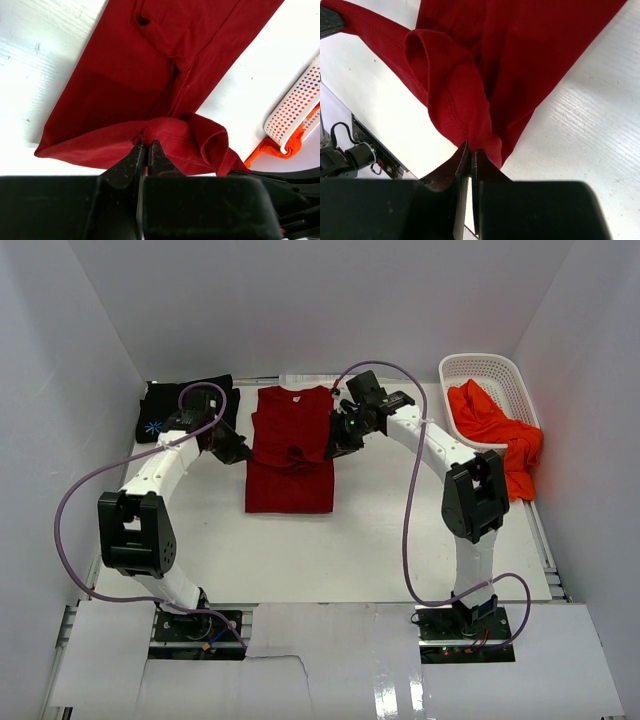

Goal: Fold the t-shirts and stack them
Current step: Fold the folded rectangular tshirt in 1/3 of the way

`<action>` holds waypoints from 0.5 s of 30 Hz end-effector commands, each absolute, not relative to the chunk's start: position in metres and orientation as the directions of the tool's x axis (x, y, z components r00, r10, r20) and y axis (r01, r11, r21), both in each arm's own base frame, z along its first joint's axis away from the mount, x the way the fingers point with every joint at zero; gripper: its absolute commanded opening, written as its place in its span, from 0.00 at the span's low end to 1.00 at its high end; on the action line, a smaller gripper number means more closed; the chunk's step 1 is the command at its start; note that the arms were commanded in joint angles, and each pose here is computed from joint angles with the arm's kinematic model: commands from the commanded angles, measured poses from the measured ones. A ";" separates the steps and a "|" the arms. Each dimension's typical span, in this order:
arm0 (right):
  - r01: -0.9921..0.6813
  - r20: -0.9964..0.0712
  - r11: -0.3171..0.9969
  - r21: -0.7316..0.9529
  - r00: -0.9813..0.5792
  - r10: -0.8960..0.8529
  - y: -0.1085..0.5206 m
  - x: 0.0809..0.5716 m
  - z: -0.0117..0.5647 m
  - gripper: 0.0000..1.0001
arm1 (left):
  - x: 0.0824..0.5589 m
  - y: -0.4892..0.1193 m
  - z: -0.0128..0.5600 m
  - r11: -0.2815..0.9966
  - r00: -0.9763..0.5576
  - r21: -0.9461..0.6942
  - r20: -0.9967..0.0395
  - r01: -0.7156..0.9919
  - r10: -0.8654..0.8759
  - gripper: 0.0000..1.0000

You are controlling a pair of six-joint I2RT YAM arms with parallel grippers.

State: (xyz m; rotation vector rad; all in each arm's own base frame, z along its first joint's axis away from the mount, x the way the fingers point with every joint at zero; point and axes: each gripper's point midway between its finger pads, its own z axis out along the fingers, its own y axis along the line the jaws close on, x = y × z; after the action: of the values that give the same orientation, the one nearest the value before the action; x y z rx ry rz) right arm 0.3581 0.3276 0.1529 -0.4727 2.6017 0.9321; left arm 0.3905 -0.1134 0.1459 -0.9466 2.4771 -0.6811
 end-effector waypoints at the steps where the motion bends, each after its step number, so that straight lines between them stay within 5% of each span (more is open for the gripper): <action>1: -0.445 -0.448 0.711 0.544 -0.871 -0.202 0.329 0.366 0.167 0.08 | 0.410 -0.108 0.167 0.654 -0.666 -0.600 -0.255 -0.461 -0.702 0.00; 15: -0.444 -0.452 0.714 0.541 -0.870 -0.199 0.328 0.393 0.154 0.08 | 0.434 -0.106 0.159 0.650 -0.659 -0.601 -0.254 -0.465 -0.707 0.00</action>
State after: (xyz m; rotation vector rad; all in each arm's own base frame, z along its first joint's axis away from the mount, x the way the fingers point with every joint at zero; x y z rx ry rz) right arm 0.3813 0.3265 0.1408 -0.4748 2.6102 0.9266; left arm 0.4169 -0.1106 0.1383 -0.9563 2.4676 -0.6765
